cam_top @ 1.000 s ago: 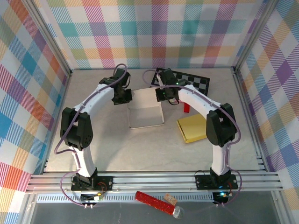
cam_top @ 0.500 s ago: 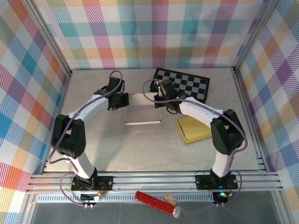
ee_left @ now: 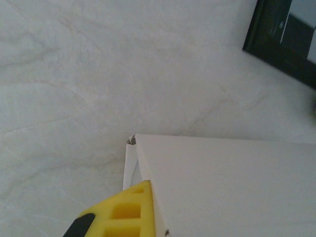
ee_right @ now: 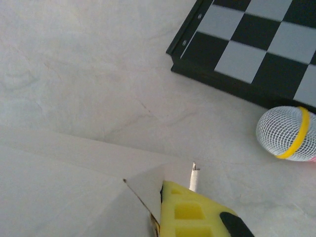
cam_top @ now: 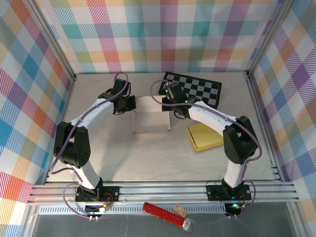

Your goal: Fold the paper box

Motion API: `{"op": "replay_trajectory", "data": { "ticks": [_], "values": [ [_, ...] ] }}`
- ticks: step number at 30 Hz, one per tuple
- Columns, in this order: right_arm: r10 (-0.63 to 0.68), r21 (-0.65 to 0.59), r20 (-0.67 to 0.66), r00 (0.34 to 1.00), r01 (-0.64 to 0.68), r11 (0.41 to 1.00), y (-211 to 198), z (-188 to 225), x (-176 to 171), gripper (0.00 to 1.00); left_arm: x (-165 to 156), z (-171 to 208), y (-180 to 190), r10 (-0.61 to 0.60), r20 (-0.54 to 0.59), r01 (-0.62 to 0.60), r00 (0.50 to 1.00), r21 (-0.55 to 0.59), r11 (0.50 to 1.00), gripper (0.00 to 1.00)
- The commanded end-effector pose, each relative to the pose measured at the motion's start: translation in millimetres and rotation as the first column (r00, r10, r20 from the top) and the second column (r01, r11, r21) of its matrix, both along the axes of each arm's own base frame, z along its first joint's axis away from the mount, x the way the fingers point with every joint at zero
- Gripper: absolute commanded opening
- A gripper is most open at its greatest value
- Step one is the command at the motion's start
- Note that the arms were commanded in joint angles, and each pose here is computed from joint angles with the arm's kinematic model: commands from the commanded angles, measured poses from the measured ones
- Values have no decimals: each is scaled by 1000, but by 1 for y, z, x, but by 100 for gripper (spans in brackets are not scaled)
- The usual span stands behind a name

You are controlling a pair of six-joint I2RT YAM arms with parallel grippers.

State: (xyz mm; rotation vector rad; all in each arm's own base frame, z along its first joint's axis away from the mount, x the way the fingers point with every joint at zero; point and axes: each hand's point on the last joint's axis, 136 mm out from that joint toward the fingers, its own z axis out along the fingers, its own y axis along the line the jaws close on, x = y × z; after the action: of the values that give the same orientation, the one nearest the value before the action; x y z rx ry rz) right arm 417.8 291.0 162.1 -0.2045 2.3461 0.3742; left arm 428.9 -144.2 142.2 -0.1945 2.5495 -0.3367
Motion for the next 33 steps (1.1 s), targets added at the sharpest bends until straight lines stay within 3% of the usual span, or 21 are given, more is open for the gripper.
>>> {"op": "replay_trajectory", "data": {
  "ticks": [1, 12, 27, 30, 33],
  "values": [
    [-18, 20, -62, 998, 19, 1000, 8, -10, -5, 0, 10, 21, -13, 8, 13, -7, 1000, -91, 996, 0],
    [-12, 66, -70, 997, 17, 998, 12, -25, -10, 0, -1, 1, -13, -18, 10, 19, 1000, -93, 995, 0],
    [20, 29, -95, 995, -17, 999, 5, -48, -34, 0, -27, -24, -14, -75, 53, 78, 996, -40, 996, 0],
    [-13, 10, -171, 985, 15, 1000, -1, -48, -43, 10, -32, -26, -12, -71, 54, 72, 996, -13, 997, 0],
    [-64, 22, -282, 957, 73, 997, -6, -38, -59, 29, -34, -27, -11, -63, 56, 63, 996, 10, 998, 0]
  ]
}}
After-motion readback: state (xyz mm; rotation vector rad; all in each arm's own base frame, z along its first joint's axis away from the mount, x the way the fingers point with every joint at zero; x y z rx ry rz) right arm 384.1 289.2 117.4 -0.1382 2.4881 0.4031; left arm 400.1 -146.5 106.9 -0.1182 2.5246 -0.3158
